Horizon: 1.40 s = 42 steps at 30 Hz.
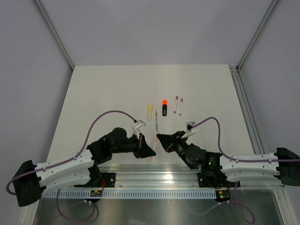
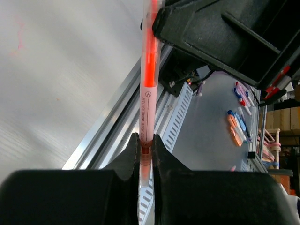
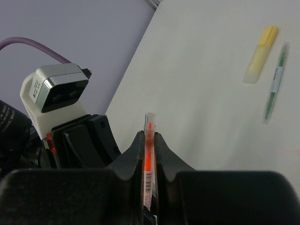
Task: Insert the pens into the pen caps
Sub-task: Press the pen cap onto the pen, then place the pen at the center of the board.
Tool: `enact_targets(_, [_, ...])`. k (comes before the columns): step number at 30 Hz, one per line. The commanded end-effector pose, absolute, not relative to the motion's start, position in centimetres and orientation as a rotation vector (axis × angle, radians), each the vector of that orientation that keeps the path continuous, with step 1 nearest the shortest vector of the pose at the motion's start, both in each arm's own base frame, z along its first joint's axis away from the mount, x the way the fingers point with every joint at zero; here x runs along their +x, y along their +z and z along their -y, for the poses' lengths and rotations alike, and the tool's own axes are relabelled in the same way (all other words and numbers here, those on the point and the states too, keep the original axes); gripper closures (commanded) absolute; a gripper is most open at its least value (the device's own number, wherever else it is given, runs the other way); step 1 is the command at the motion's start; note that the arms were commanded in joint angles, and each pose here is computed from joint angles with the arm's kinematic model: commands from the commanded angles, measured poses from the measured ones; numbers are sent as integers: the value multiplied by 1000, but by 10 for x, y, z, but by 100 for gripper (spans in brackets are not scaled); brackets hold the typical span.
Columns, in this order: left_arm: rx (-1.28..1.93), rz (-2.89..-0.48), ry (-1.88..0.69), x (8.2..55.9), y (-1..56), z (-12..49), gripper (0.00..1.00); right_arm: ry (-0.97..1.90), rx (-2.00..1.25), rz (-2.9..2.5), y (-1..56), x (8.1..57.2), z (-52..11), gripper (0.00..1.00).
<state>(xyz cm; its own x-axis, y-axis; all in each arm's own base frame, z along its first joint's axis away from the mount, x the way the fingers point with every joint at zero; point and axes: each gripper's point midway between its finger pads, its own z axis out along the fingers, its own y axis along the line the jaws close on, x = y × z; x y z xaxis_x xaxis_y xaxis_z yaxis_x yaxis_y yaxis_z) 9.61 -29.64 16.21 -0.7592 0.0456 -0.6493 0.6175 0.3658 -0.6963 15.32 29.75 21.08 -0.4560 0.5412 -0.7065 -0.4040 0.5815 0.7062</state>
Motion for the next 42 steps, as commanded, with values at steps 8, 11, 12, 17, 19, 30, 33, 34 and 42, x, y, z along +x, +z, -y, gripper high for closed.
enact_targets(8, [317,-1538,-1488,163,319,320,100,1088,-169,-2060,115,72,-321,100])
enact_targets(11, [314,-1562,-1490,162,307,320,100,1028,-114,-2058,118,81,-312,100])
enact_targets(12, [307,-1569,-1485,162,304,319,100,1031,-89,-2036,130,85,-313,100])
enact_targets(17, [317,-1610,-1496,157,286,319,100,983,-78,-2017,159,107,-312,83])
enact_targets(19, [320,-1627,-1509,154,278,319,100,966,-71,-2012,172,122,-310,72])
enact_targets(30, [299,-1681,-1505,146,244,308,100,962,-139,-1980,229,148,-305,56])
enact_targets(33, [312,-1669,-1508,143,244,306,100,975,-162,-2001,236,157,-310,51])
enact_targets(34, [316,-1659,-1508,142,246,305,100,952,-177,-2006,235,159,-311,51])
enact_targets(42, [335,-1665,-1509,140,243,305,100,929,-189,-1999,237,177,-323,65])
